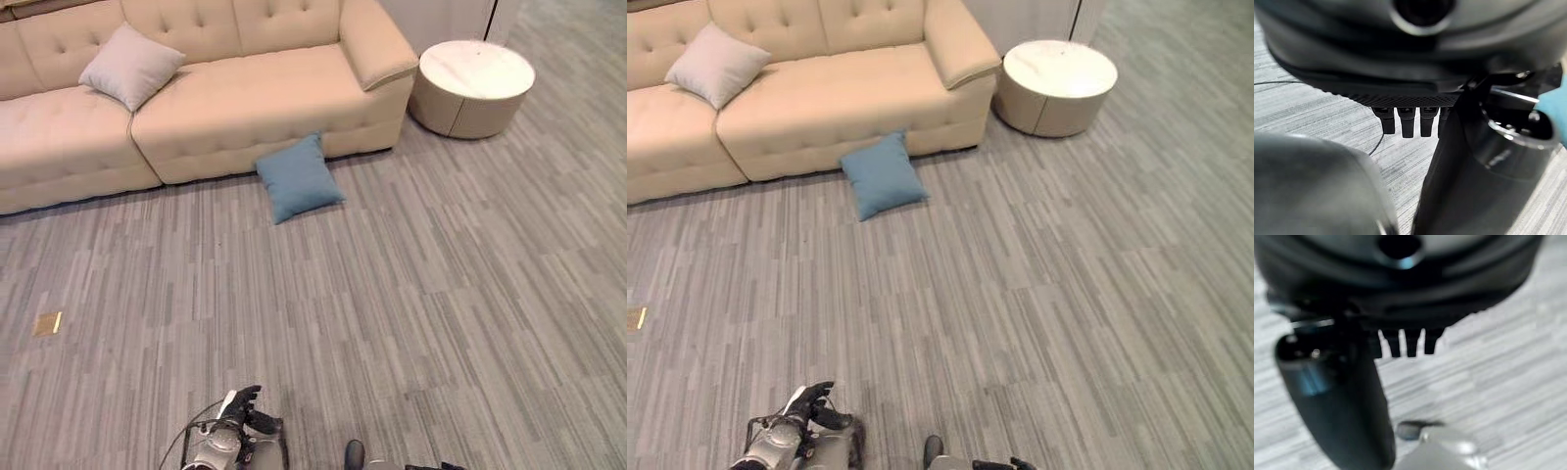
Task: Pick up all the scattered cushions and arrange them neatly on the sofa.
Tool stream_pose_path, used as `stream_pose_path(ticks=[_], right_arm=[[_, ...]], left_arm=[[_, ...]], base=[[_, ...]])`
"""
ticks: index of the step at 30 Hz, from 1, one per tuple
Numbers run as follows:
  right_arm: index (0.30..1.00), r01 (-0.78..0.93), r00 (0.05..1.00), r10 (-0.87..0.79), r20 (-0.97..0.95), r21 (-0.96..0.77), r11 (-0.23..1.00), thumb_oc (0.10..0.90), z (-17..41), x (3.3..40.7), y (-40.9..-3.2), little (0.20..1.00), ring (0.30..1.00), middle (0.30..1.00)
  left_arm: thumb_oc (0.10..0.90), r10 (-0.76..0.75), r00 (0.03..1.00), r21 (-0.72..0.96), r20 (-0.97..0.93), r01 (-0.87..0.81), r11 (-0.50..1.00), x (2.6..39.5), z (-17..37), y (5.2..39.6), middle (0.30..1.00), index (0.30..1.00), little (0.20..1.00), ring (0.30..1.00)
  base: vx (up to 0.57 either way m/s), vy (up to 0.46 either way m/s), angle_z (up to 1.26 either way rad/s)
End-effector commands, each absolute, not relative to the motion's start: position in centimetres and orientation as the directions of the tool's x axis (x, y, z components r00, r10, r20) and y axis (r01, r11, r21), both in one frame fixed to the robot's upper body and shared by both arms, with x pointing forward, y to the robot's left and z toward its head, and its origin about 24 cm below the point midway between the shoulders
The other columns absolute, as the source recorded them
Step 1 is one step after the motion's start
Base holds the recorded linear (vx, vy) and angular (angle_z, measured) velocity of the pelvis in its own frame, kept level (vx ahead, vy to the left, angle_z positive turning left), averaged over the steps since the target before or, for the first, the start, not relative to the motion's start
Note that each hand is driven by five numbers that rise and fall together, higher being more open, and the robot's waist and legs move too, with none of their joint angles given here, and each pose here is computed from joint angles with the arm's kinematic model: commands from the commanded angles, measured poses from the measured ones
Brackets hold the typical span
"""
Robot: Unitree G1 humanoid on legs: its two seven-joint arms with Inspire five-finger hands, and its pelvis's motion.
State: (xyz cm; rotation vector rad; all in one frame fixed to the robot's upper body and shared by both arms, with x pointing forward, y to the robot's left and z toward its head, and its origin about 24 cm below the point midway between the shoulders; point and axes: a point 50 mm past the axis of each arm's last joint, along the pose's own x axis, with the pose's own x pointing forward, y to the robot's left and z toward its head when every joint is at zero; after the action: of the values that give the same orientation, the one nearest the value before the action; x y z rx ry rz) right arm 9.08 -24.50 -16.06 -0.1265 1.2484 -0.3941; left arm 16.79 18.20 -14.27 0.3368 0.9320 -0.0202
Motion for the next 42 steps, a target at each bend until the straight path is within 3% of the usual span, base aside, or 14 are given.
stream_pose_path(ticks=[1,5,9,11,15,22,25,29,33,37,42], right_arm=[[0.9,0.142,0.227,-0.403,-0.887,-0.379,0.914,0.8,-16.2,7.0,-25.3,0.9,0.9,0.9],[0.9,0.105,0.237,-0.381,-0.894,-0.366,0.925,0.8,-16.4,7.3,-24.5,0.9,0.9,0.9],[0.9,0.063,0.222,-0.352,-0.909,-0.347,0.936,0.8,-16.7,6.5,-23.9,0.9,0.9,0.9],[0.9,0.012,0.237,-0.326,-0.915,-0.333,0.943,0.8,-16.8,6.8,-23.1,0.9,0.9,0.9],[0.9,0.068,0.309,-0.334,-0.891,-0.329,0.942,0.8,-16.3,8.8,-23.1,0.9,0.9,0.9],[0.9,0.084,0.306,-0.321,-0.896,-0.311,0.947,0.8,-16.4,8.9,-22.8,0.9,0.9,0.9],[0.9,0.082,0.249,-0.328,-0.911,-0.318,0.945,0.8,-16.7,7.3,-23.1,0.9,0.9,0.9],[0.9,0.059,0.261,-0.334,-0.906,-0.331,0.942,0.8,-16.5,7.5,-23.8,0.9,0.9,0.9],[0.9,0.069,0.327,-0.357,-0.875,-0.354,0.933,0.8,-15.8,10.1,-24.5,0.9,0.9,0.9],[0.9,0.089,0.335,-0.377,-0.864,-0.369,0.925,0.8,-15.6,10.1,-25.1,0.9,0.9,0.9],[0.9,-0.032,0.371,-0.372,-0.851,-0.412,0.91,0.8,-15.5,10.7,-24.6,0.9,0.9,0.9]], left_arm=[[0.8,0.243,0.394,0.325,-0.886,0.157,0.933,10.1,-16.6,20.0,0.9,0.9,0.9,0.9],[0.8,0.31,0.297,0.361,-0.903,0.133,0.923,7.6,-16.9,21.6,0.9,0.9,0.9,0.9],[0.8,0.325,0.311,0.39,-0.893,0.175,0.904,7.8,-16.7,22.2,0.9,0.9,0.9,0.9],[0.8,0.325,0.355,0.405,-0.877,0.181,0.896,9.3,-16.4,22.3,0.9,0.9,0.9,0.9],[0.8,0.324,0.471,0.414,-0.82,0.097,0.905,13.2,-15.3,22.1,0.9,0.9,0.9,0.9],[0.8,0.269,0.581,0.381,-0.768,0.077,0.922,16.4,-14.2,20.6,0.9,0.9,0.9,0.9],[0.8,0.275,0.524,0.389,-0.806,0.118,0.914,14.6,-15.0,20.8,0.9,0.9,0.9,0.9],[0.8,0.259,0.419,0.387,-0.871,0.257,0.886,10.8,-16.3,20.9,0.9,0.9,0.9,0.9],[0.8,0.26,0.436,0.379,-0.862,0.212,0.901,11.6,-16.0,21.0,0.9,0.9,0.9,0.9],[0.8,0.268,0.458,0.374,-0.847,0.157,0.914,12.2,-15.8,21.0,0.9,0.9,0.9,0.9],[0.8,0.302,0.431,0.418,-0.85,0.206,0.885,11.3,-16.0,21.5,0.9,0.9,0.9,0.9]], base=[[0.61,0.164,-0.28],[0.59,0.206,-0.81],[0.49,0.254,-0.55],[0.49,0.276,0.16],[0.49,0.164,0.49],[0.55,-0.147,0.55],[0.54,-0.203,0.95],[0.45,-0.247,0.48],[0.16,-0.271,0.27],[0.33,-0.143,0.24],[0.47,0.069,0.21]])
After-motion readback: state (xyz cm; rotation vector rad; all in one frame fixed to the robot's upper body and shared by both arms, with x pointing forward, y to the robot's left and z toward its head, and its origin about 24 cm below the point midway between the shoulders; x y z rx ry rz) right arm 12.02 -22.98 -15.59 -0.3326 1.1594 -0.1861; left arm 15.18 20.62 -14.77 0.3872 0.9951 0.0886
